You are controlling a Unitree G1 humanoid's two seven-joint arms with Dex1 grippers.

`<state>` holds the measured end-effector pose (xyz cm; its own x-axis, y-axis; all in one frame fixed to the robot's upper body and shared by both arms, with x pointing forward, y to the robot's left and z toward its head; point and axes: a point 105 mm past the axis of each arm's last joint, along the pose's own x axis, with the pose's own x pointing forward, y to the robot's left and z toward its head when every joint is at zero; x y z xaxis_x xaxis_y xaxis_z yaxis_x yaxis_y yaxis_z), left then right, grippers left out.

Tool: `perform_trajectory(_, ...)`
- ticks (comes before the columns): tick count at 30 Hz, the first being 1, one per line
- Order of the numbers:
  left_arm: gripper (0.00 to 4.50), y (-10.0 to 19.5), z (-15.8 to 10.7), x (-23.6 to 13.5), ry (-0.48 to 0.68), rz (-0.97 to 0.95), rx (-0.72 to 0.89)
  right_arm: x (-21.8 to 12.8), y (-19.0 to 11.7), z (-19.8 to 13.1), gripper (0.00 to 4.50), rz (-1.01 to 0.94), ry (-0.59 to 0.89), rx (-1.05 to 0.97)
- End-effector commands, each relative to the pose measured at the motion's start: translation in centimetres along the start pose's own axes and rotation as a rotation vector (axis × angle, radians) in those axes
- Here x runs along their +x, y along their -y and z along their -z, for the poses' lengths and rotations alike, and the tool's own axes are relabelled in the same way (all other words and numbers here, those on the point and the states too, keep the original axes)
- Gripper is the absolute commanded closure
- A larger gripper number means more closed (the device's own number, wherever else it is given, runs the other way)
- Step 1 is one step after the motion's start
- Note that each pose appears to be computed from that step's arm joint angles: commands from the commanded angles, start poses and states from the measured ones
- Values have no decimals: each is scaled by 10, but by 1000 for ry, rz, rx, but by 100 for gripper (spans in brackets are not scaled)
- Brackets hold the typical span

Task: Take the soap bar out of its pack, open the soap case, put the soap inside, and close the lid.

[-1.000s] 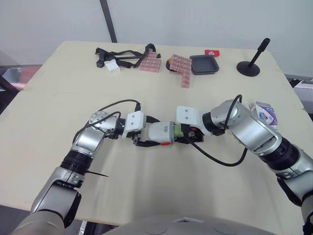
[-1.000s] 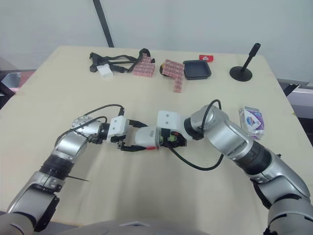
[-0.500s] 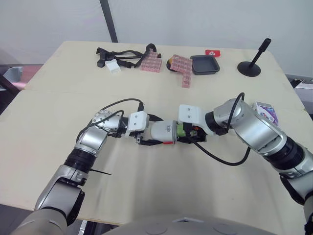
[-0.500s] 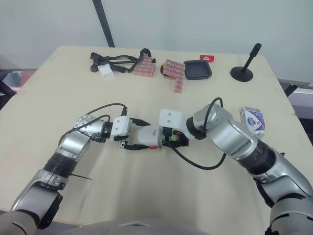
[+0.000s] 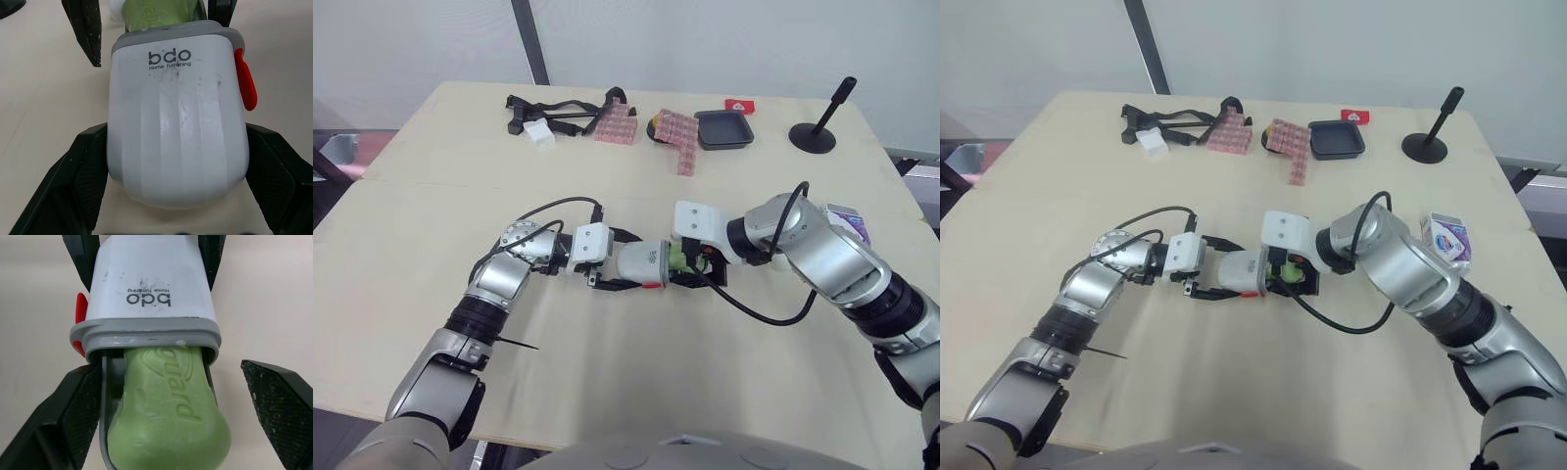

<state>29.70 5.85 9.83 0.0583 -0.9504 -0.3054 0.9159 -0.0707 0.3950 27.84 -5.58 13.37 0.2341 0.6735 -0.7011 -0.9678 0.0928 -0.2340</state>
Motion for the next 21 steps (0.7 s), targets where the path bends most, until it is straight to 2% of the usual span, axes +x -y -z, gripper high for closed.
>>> perform_trajectory(1,105,-8,-14,0,48,-45,51,-4,-7,-16,3,-37,69,-46)
perform_trajectory(14,105,-9,-10,-1,35,-43,53,-14,-17,-8,3,-70,66,-27)
perform_trajectory(21,105,-10,-9,-2,29,-44,54,-21,-18,10,3,-57,39,-1)
